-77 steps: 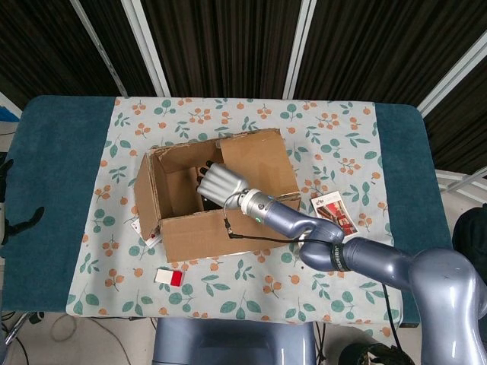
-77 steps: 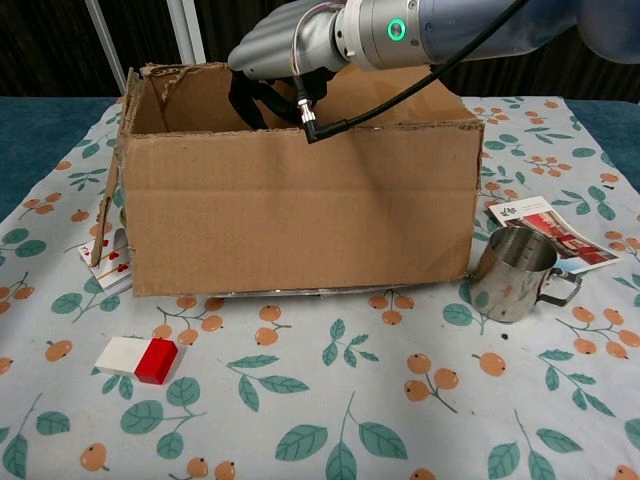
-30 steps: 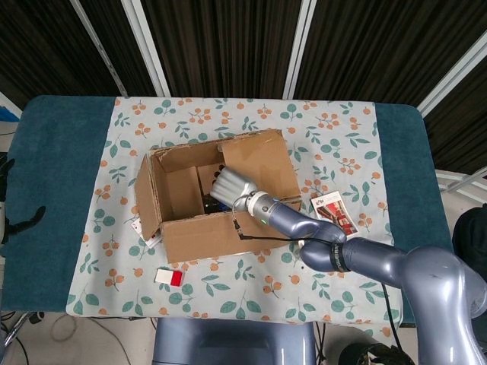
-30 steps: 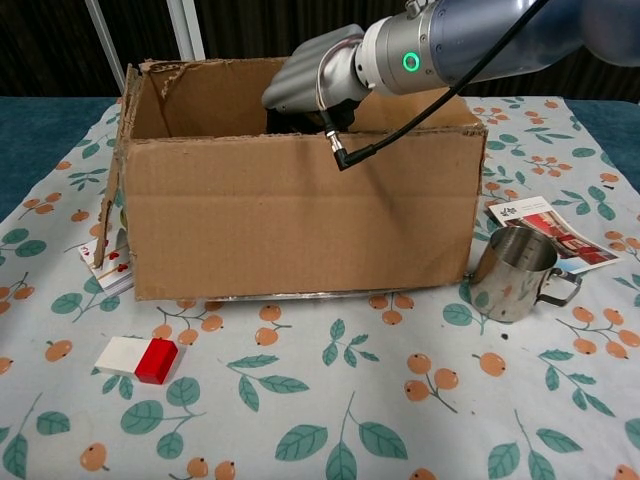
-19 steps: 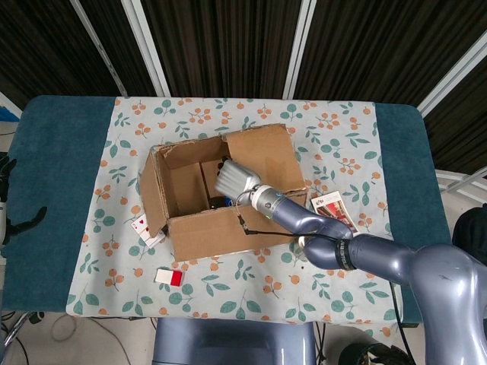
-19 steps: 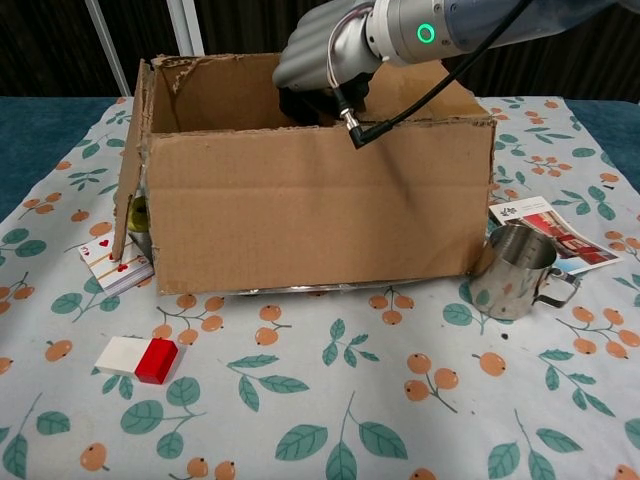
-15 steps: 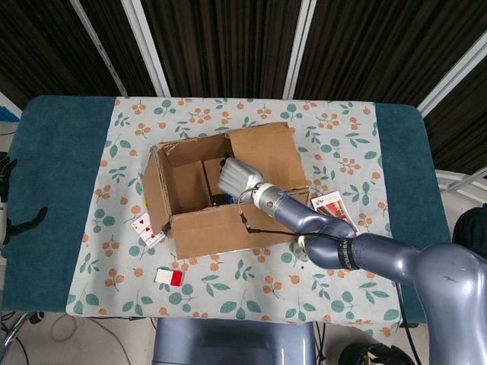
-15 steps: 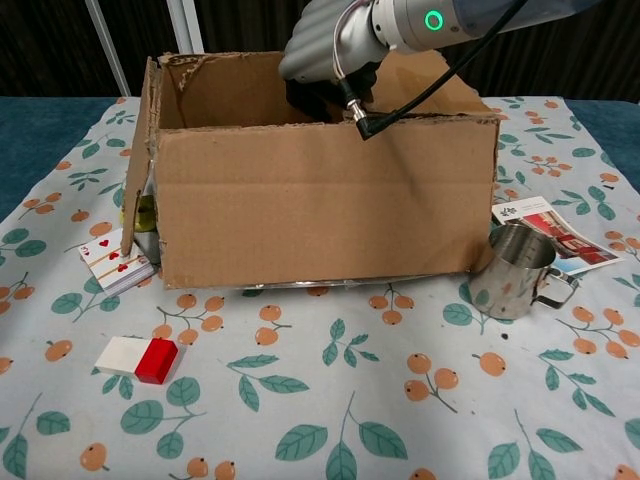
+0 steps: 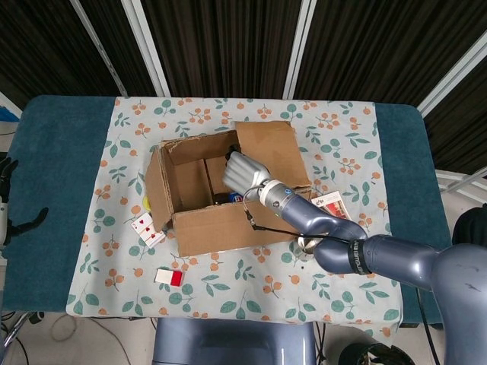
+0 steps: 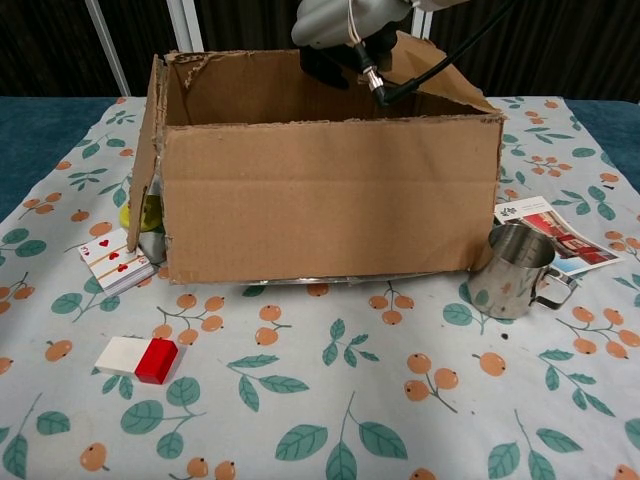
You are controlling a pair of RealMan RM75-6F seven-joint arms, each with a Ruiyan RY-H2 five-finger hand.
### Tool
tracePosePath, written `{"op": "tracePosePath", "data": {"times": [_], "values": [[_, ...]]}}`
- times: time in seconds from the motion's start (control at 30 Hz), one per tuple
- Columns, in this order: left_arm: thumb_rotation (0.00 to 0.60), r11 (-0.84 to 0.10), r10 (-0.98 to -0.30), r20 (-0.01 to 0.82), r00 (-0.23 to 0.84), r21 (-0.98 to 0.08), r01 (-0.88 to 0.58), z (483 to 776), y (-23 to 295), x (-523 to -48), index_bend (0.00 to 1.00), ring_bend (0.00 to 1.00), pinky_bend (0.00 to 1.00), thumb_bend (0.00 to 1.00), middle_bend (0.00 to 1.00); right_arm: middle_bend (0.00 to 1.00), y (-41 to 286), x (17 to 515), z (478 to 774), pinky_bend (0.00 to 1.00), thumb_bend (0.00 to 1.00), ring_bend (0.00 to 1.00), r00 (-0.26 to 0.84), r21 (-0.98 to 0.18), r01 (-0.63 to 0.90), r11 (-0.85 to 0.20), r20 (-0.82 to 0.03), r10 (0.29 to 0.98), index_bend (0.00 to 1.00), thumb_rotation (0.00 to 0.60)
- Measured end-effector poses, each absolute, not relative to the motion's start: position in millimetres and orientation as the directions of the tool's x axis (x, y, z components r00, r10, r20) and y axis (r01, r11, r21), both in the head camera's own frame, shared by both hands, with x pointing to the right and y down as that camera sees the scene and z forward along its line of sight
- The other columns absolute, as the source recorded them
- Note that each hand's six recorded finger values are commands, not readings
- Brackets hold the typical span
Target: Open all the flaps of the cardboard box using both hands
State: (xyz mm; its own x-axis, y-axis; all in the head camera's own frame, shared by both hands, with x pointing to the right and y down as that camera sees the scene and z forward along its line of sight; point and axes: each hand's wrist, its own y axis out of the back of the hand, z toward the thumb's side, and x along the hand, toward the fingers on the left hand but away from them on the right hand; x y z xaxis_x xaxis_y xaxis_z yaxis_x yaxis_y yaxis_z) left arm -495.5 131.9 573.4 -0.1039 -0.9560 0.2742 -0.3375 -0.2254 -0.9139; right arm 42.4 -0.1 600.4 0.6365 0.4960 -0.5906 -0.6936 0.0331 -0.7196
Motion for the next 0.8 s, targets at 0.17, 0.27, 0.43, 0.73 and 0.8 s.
{"op": "tracePosePath", "data": {"times": [0.17, 0.27, 0.43, 0.73, 0.8], "values": [[0.600, -0.225, -0.957, 0.273, -0.101, -0.914, -0.338, 572.9, 132.4, -494.8, 0.00, 0.00, 0.00, 0.23, 0.00, 0.40, -5.5, 48.2, 591.0, 0.27, 0.97, 0.28, 0.623, -0.709, -0.704, 0.045, -0.586, 0.517, 0.50, 0.600], [0.600, -0.224, -0.957, 0.272, -0.100, -0.914, -0.339, 572.6, 132.7, -494.3, 0.00, 0.00, 0.00, 0.23, 0.00, 0.40, -8.7, 52.7, 586.6, 0.27, 0.97, 0.28, 0.614, -0.699, -0.713, 0.055, -0.585, 0.529, 0.50, 0.600], [0.600, -0.227, -0.957, 0.273, -0.095, -0.914, -0.337, 572.8, 133.4, -492.9, 0.00, 0.00, 0.00, 0.23, 0.00, 0.40, -15.6, 62.4, 579.1, 0.27, 0.97, 0.28, 0.594, -0.681, -0.729, 0.065, -0.584, 0.553, 0.50, 0.600], [0.600, -0.226, -0.958, 0.272, -0.094, -0.914, -0.338, 572.4, 134.0, -491.9, 0.00, 0.00, 0.00, 0.23, 0.00, 0.40, -27.8, 81.2, 569.5, 0.27, 0.97, 0.28, 0.551, -0.651, -0.757, 0.063, -0.584, 0.596, 0.50, 0.600], [0.600, -0.227, -0.958, 0.272, -0.093, -0.914, -0.337, 572.5, 134.1, -491.8, 0.00, 0.00, 0.00, 0.23, 0.00, 0.40, -30.0, 84.5, 567.8, 0.27, 0.97, 0.28, 0.544, -0.647, -0.761, 0.060, -0.583, 0.604, 0.50, 0.600]]}}
